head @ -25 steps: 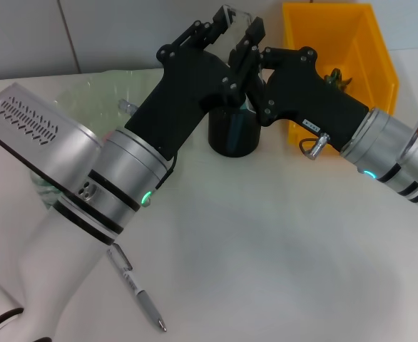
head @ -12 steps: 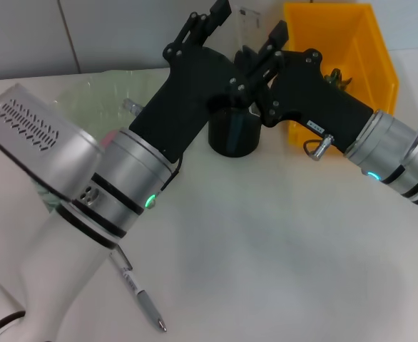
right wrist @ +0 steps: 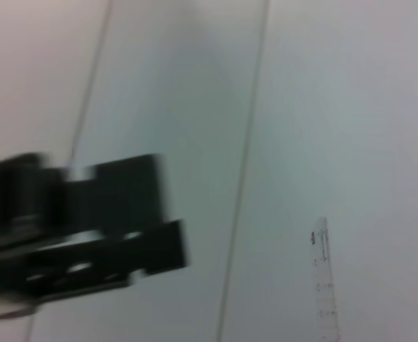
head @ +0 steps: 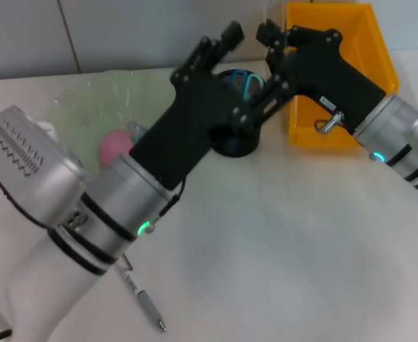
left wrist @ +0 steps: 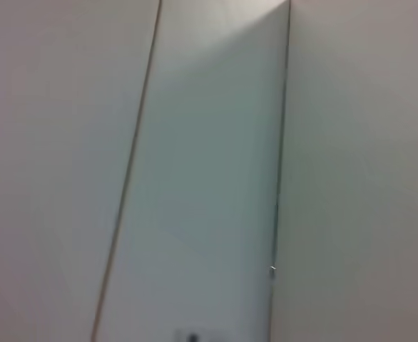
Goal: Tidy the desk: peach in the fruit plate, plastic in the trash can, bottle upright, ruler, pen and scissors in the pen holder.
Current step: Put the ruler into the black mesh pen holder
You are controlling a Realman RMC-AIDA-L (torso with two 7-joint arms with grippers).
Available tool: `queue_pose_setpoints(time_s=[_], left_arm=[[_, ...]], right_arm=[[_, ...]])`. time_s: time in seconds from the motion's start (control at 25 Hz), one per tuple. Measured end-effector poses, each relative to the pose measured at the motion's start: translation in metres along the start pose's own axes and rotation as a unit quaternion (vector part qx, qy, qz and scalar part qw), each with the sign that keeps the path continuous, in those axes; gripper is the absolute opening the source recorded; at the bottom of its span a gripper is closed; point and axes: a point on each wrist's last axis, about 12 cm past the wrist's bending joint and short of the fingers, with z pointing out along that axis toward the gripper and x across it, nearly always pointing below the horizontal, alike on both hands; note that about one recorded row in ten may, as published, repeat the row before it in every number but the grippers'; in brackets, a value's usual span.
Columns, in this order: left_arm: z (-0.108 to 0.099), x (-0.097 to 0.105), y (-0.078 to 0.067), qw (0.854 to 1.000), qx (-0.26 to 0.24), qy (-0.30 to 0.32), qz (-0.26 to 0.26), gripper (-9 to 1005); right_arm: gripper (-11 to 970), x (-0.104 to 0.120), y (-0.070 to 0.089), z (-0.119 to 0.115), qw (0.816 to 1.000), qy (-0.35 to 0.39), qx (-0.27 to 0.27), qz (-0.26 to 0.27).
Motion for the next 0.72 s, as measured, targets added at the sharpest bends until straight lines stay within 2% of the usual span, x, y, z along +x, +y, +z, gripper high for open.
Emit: queue_pose_setpoints(time_s=[0.24,0.72], left_arm=[[-0.016,0.005,-0.006,0.999,0.04,0.023,-0.006,805],[-0.031,0.013,-0.007,0.992,0.091,0.075,-0.044,805]], right_arm=[[49,0.004,-0.004,0.014,0.999,0.024,0.026,0.008],[77,0.01,0.002,0.048,0.997,0.072,0.017,0.021]])
